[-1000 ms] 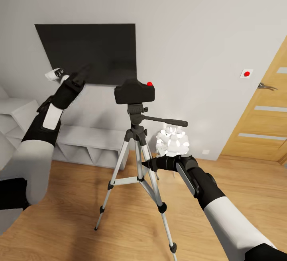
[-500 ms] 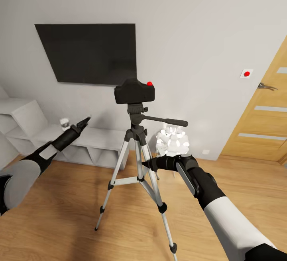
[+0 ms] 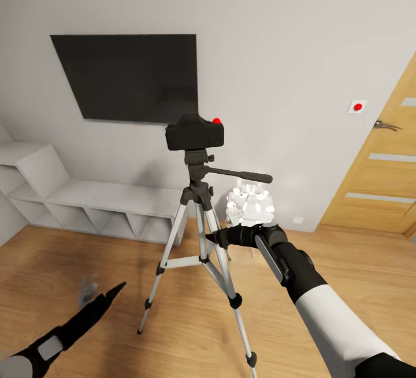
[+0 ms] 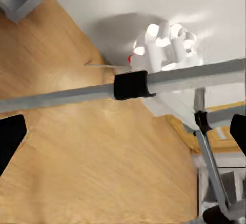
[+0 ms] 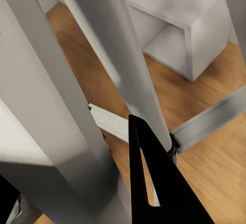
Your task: Attach the digital camera to the camera tripod in the bedroom.
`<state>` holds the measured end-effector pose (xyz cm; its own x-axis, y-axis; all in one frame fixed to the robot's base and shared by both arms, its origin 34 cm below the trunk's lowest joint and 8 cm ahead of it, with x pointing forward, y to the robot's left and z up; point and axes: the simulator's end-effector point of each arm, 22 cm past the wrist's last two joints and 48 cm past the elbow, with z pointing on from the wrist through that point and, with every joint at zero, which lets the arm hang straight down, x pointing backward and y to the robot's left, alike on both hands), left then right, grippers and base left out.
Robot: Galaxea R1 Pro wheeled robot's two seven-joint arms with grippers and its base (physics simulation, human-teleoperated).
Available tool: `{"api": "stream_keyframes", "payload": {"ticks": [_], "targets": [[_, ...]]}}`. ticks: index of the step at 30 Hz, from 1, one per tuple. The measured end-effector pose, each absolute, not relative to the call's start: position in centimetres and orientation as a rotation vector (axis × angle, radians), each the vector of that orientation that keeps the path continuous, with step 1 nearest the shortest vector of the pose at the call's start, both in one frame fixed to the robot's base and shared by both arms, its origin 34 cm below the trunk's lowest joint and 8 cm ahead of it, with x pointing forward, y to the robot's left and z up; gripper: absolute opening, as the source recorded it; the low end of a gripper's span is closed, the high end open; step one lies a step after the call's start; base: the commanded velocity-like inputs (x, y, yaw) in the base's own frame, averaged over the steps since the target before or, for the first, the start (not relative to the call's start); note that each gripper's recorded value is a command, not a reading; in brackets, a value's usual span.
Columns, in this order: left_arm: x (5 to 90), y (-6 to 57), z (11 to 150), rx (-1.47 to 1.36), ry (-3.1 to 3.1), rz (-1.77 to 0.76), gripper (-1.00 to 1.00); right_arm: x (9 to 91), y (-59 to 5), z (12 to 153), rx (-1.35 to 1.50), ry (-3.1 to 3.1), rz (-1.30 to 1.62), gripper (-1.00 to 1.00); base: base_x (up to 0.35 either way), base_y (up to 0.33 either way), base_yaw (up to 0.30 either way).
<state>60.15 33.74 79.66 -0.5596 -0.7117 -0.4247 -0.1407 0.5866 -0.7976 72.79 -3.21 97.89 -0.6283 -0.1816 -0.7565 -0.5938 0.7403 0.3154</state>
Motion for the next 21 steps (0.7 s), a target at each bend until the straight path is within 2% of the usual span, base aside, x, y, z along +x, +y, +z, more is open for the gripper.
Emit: {"api": "stream_keyframes", "payload": {"ticks": [8, 12, 17, 21], "targets": [[46.4, 33.7, 67.7, -0.966, 2.406, -0.580, 1.00, 72.8, -3.2, 97.9, -0.581, 2.204, 0.722, -1.00, 0.000, 0.000, 0.000], [40.4, 31.0, 63.9, -1.072, 2.567, -0.399, 1.00, 72.8, -3.2, 97.9, -0.580, 2.204, 0.721, -1.00, 0.000, 0.000, 0.000], [36.6, 28.3, 62.1, -1.093, 2.704, -0.251, 1.00, 72.8, -3.2, 97.9, -0.580, 2.205, 0.721, -1.00, 0.000, 0.000, 0.000], [32.8, 28.5, 61.2, -1.069, 2.833, -0.027, 1.00, 72.8, -3.2, 97.9, -0.579, 2.205, 0.720, -1.00, 0.000, 0.000, 0.000]]}}
